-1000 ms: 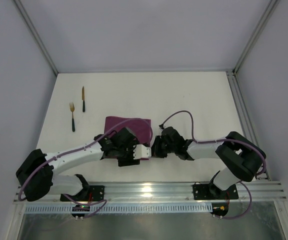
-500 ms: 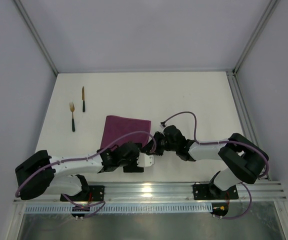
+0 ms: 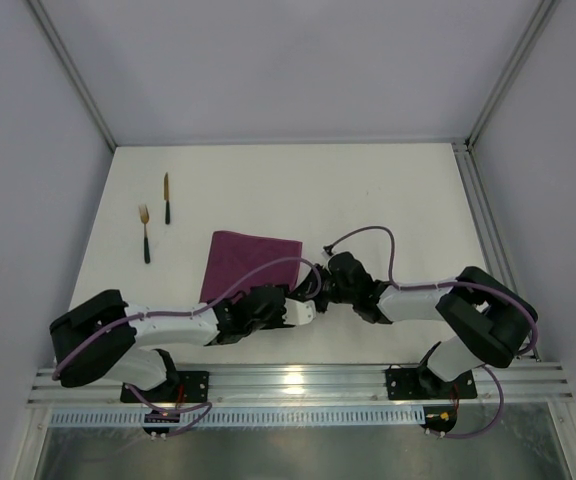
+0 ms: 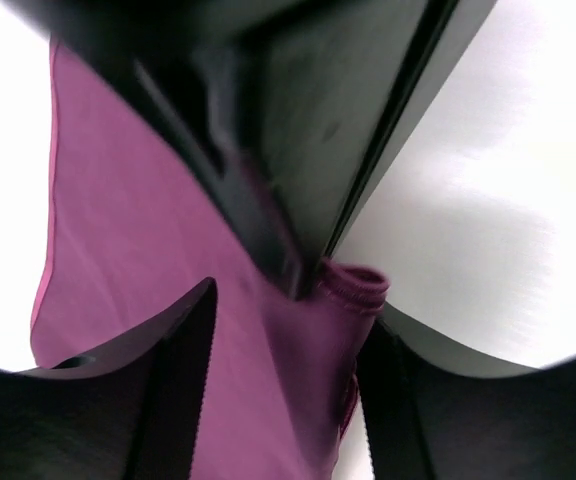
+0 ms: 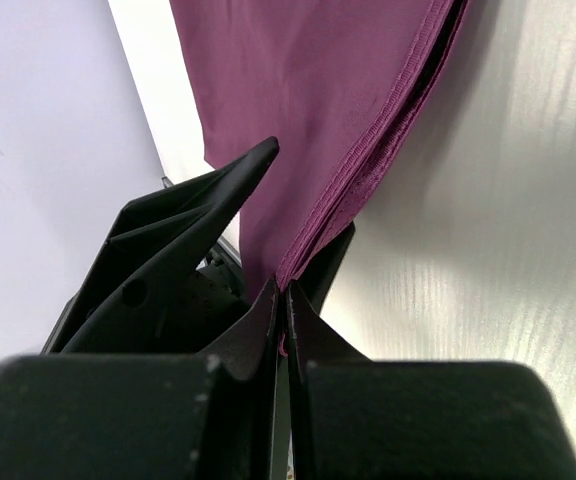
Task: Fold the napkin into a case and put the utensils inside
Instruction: Pick up the lower triangle-folded napkin from the center of the board, then fold the lower triangle-folded napkin at the center of the board.
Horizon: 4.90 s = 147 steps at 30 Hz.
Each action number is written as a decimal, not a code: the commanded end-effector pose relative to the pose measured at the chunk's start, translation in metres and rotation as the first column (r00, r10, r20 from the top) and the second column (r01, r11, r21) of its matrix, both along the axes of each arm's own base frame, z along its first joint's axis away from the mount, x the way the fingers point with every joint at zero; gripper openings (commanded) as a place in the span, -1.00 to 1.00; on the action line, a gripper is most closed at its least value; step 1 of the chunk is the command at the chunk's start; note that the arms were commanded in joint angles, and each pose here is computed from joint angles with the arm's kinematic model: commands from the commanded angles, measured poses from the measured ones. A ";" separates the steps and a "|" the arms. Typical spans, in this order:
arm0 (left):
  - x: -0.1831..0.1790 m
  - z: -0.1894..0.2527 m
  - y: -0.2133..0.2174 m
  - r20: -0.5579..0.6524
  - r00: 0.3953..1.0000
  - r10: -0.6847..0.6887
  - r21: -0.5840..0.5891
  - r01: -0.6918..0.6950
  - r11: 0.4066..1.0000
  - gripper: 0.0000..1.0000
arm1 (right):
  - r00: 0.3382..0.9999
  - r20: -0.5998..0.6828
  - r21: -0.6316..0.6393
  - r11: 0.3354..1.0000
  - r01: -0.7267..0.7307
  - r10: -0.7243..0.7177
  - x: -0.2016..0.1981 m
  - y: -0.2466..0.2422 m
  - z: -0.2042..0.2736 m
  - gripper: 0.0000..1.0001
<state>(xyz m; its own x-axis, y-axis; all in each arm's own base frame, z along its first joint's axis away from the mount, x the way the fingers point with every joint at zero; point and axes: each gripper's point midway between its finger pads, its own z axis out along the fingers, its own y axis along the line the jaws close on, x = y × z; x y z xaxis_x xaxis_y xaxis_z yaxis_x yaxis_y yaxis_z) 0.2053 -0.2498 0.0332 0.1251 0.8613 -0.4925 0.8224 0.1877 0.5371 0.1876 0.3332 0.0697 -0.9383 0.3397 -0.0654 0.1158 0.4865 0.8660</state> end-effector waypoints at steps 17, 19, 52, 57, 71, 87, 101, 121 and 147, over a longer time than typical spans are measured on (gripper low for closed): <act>0.015 -0.012 0.097 0.081 0.992 0.092 0.128 -0.102 0.987 -0.09 | 1.000 0.025 0.016 1.000 -0.002 0.002 -0.001 -0.007 0.004 -0.93; 0.014 -0.017 0.102 0.064 0.993 0.095 0.136 -0.103 0.985 -0.18 | 1.000 0.024 0.013 1.000 0.000 0.000 0.000 -0.008 0.004 -0.93; -0.026 -0.002 0.096 -0.458 0.889 0.003 0.270 0.135 0.953 -1.00 | -0.202 0.699 -0.658 0.728 0.192 0.686 -0.041 -0.065 0.062 0.59; -0.026 -0.001 0.095 -0.475 0.880 0.010 0.277 0.139 0.951 -1.00 | -0.325 0.606 -0.700 0.681 0.216 0.726 -0.037 -0.040 0.046 0.67; -0.033 0.001 0.096 -0.508 0.861 0.011 0.267 0.146 0.953 -1.00 | -0.385 0.526 -0.763 0.621 0.180 0.758 -0.030 0.019 -0.012 0.69; -0.036 -0.011 0.109 -0.518 0.852 0.076 0.272 0.080 0.959 -0.74 | -0.255 0.645 -0.736 0.675 0.044 0.720 -0.036 0.021 -0.012 -0.83; -0.041 -0.033 0.146 -0.448 0.876 0.179 0.334 -0.022 0.942 -0.22 | -0.126 0.677 -0.734 0.650 -0.197 0.725 -0.046 0.020 -0.005 -0.92; -0.063 -0.007 0.150 -0.575 0.798 0.181 0.288 -0.009 0.958 -0.94 | 0.086 0.670 -0.639 0.632 -0.439 0.737 -0.070 0.004 -0.010 -0.92; -0.013 0.014 0.137 -0.703 0.707 0.078 0.096 -0.015 0.995 -0.37 | 0.529 0.535 -0.310 0.736 -0.602 0.658 -0.041 -0.008 -0.041 -0.92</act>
<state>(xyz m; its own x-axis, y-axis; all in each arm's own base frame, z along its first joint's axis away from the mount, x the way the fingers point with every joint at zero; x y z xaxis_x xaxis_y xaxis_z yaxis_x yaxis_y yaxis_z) 0.1816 -0.1009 0.0374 -0.3025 0.9133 -0.2725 0.9492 0.2627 -0.1733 0.1438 0.3139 0.0183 -0.6262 -0.3899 -0.6751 -0.7792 0.3411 0.5258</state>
